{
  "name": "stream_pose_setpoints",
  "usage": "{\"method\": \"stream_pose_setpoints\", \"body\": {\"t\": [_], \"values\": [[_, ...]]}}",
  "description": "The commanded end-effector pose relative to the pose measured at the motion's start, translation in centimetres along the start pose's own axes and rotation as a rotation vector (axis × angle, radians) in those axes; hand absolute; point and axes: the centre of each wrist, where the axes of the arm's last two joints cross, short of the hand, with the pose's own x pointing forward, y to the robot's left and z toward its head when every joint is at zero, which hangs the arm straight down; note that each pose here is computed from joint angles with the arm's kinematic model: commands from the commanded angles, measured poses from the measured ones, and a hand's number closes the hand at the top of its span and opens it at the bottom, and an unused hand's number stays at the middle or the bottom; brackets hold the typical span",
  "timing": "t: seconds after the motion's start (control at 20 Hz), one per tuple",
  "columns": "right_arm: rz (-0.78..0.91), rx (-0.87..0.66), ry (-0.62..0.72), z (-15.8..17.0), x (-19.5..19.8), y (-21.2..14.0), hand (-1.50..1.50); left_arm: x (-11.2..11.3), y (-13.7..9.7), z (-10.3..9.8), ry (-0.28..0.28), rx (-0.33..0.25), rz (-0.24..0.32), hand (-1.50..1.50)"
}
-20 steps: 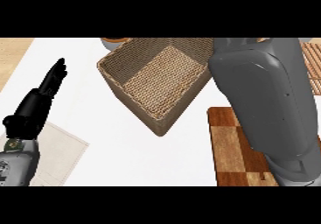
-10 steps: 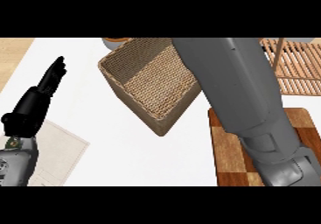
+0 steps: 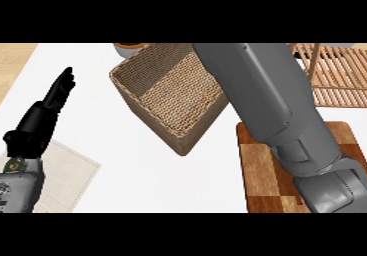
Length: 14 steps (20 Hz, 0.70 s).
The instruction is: Pick the eggplant from the cutting board and place it in the basket
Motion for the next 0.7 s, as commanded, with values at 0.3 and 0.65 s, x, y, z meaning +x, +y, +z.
{"method": "stream_pose_setpoints", "body": {"t": [0.3,0.65], "values": [[-0.028,0.175,0.023,0.3,0.4,0.6,-1.5,-0.2,0.6,0.0,0.01,0.006,0.001,0.0],[-0.342,-0.003,-0.021,-0.9,-1.5,-0.2,-1.5,0.6,0.4,0.2,0.007,-0.018,0.011,0.0]]}}
